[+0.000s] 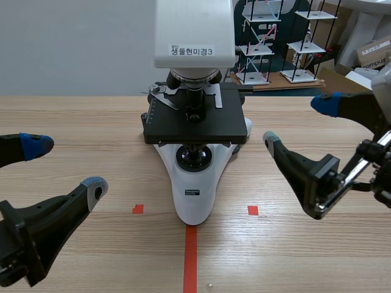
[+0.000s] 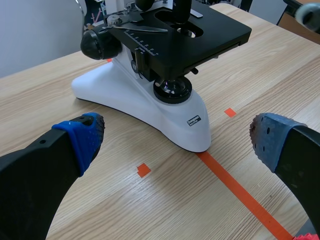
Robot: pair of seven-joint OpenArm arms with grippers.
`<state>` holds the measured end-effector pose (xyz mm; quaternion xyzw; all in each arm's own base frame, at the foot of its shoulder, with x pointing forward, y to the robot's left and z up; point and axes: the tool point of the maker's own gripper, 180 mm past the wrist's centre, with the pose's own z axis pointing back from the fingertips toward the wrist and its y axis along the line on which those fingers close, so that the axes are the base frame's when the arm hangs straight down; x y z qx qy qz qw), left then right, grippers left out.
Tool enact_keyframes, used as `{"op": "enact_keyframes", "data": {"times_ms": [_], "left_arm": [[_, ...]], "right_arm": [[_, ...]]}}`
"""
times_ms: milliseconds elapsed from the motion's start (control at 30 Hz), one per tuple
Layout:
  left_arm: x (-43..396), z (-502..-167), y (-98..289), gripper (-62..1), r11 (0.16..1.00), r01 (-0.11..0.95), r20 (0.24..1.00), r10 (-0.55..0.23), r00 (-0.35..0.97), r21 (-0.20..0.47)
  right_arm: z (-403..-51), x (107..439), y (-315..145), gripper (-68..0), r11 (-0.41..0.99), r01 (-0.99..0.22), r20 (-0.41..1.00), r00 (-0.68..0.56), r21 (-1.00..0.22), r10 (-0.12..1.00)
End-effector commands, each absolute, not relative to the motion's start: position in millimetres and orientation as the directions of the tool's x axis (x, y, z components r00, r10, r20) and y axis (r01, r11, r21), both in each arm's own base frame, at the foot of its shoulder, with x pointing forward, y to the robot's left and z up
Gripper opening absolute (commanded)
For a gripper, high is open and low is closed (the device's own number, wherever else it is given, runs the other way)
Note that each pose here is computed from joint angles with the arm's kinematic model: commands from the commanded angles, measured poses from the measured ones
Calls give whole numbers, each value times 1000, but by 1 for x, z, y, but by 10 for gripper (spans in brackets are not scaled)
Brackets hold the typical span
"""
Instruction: Return to the home posture
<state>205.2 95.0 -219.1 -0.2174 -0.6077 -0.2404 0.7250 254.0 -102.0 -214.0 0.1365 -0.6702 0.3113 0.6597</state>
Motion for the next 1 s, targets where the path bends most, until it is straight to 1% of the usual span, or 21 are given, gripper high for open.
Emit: {"op": "enact_keyframes", "data": {"times_ms": [0, 100, 233, 467, 633, 800, 967], "left_arm": [[206, -215, 94, 8, 791, 612, 989, -68, 133, -28], [206, -215, 94, 8, 791, 612, 989, -68, 133, -28], [206, -215, 94, 8, 791, 612, 989, -68, 133, -28], [206, -215, 94, 8, 791, 612, 989, -68, 133, -28], [206, -215, 94, 8, 791, 612, 989, -68, 133, -28], [206, -215, 94, 8, 791, 612, 989, -68, 133, -28], [206, -215, 94, 8, 791, 612, 989, -68, 133, -28]], "right_arm": [[-202, 250, -103, -100, 771, -590, 970, -116, -241, 215], [-205, 238, -108, -42, 778, -588, 973, -80, -223, 218], [-209, 223, -116, 4, 797, -578, 979, -22, -177, 202], [-209, 203, -126, 4, 826, -555, 987, 52, -96, 150], [-210, 189, -125, 4, 824, -562, 984, 88, -77, 153], [-212, 176, -122, 4, 820, -570, 984, 119, -42, 133], [-215, 171, -122, 4, 825, -565, 982, 139, -27, 127]]}}
